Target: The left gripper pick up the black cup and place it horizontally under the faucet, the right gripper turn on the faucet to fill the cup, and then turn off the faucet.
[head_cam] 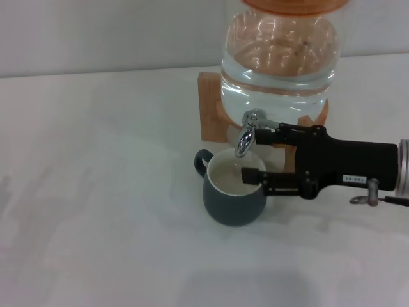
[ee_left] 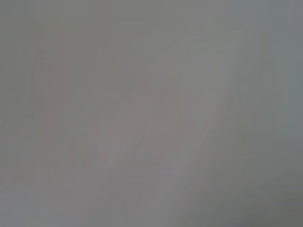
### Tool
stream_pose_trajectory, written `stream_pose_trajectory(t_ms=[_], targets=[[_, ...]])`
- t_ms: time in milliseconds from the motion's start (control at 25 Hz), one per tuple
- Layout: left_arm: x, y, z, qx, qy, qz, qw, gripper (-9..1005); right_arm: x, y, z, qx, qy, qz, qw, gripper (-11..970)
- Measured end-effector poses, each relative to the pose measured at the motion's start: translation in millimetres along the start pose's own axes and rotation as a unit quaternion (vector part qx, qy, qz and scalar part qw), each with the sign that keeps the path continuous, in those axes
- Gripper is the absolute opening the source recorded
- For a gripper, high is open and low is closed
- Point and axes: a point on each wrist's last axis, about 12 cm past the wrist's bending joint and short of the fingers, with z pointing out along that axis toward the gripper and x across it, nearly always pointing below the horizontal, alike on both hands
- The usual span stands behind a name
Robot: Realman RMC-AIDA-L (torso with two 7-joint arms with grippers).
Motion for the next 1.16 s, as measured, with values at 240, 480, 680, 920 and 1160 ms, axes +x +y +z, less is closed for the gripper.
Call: stream_pose_trajectory(t_ms=[240, 480, 680, 920, 1160], targets=[[0.3, 0.3, -1.3, -0.004, -0.002, 0.001, 1.0, 683, -10.9, 7.7, -25.2, -0.052, -0.033, -0.011, 0.998, 799], [-6.1, 9.6, -9.2, -0.035, -0.021, 0.004, 0.999, 683, -16.0, 1.5, -93.2, 0.017, -0.088, -0.02, 0.996, 798], [-14.4, 20.1, -17.5, -0.07, -0.047, 0.008, 0.996, 683, 7.3, -4.3, -155.3, 0.163, -0.144, -0.018, 0.976, 797], [-21.1, 28.1, -21.5, -0.094, -0.064, 0.012, 0.993, 683, 63.4, 1.5, -190.1, 0.323, -0.22, -0.007, 0.92, 797], [-24.4, 31.7, -21.9, -0.105, -0.072, 0.02, 0.992, 683, 95.9, 14.5, -186.4, 0.392, -0.224, -0.017, 0.892, 797]])
